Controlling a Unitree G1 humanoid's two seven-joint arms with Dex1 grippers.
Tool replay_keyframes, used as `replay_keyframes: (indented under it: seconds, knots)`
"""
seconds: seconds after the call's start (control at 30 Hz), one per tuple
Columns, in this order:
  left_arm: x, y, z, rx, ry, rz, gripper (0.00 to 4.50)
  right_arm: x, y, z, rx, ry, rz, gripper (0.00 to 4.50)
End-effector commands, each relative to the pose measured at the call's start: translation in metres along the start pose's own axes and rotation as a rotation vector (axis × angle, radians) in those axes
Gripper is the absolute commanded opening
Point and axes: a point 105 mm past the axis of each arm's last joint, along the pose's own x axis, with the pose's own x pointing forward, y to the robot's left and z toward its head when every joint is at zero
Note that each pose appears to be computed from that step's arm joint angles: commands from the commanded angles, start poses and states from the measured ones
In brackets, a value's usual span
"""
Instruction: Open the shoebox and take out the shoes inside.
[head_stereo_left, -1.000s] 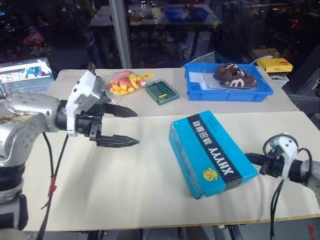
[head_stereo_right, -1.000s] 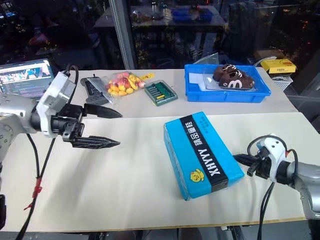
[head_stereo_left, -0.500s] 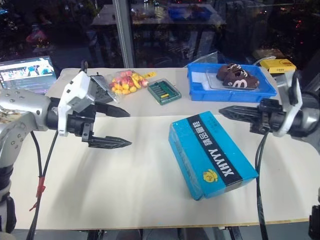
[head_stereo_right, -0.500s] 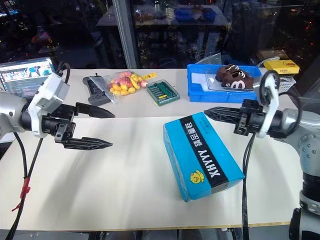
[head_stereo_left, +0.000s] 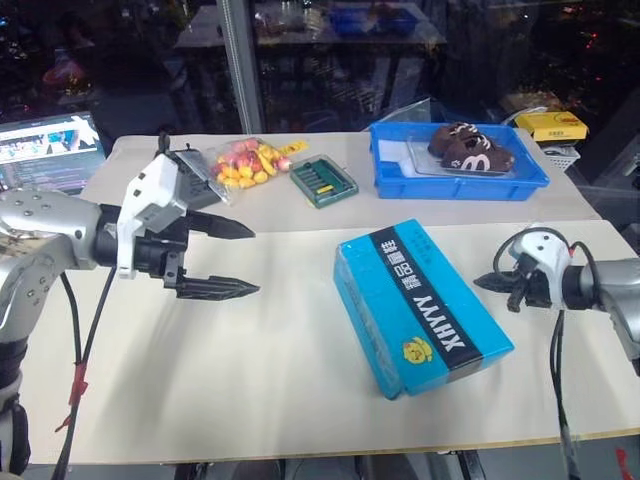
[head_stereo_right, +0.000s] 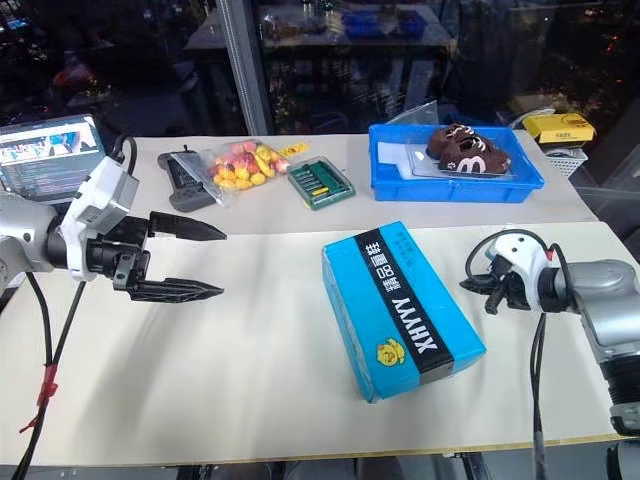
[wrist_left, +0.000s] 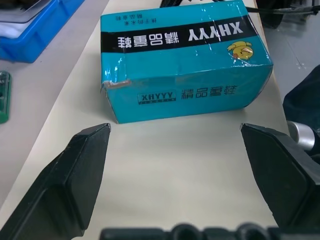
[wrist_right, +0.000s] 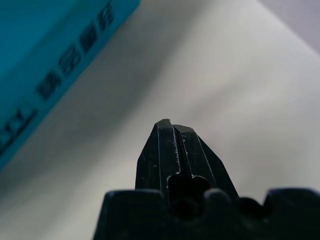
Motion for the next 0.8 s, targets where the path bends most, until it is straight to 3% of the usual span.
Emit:
replay_keyframes:
  seconds: [0.03,0.17,0.43,0.6,0.8]
  knots:
    - [-0.006,0.001,0.005,0.044,0.005,0.019,4.46,0.002,0.027,0.033,0.003,-0.151,0.162,0.00]
    - [-0.007,-0.002,0.003,0.047,0.030,0.008,4.46,-0.013,0.036,0.083,0.085,-0.386,0.249,0.00]
    - [-0.011,0.004,0.005,0.065,0.035,0.030,4.46,-0.031,0.061,0.166,0.047,-0.651,0.399,0.00]
    - [-0.015,0.005,0.011,0.079,0.028,0.044,4.46,-0.015,0.102,0.197,-0.027,-0.680,0.547,0.00]
    - [-0.022,0.005,0.022,0.090,0.015,0.065,4.46,0.013,0.138,0.193,-0.113,-0.578,0.620,0.00]
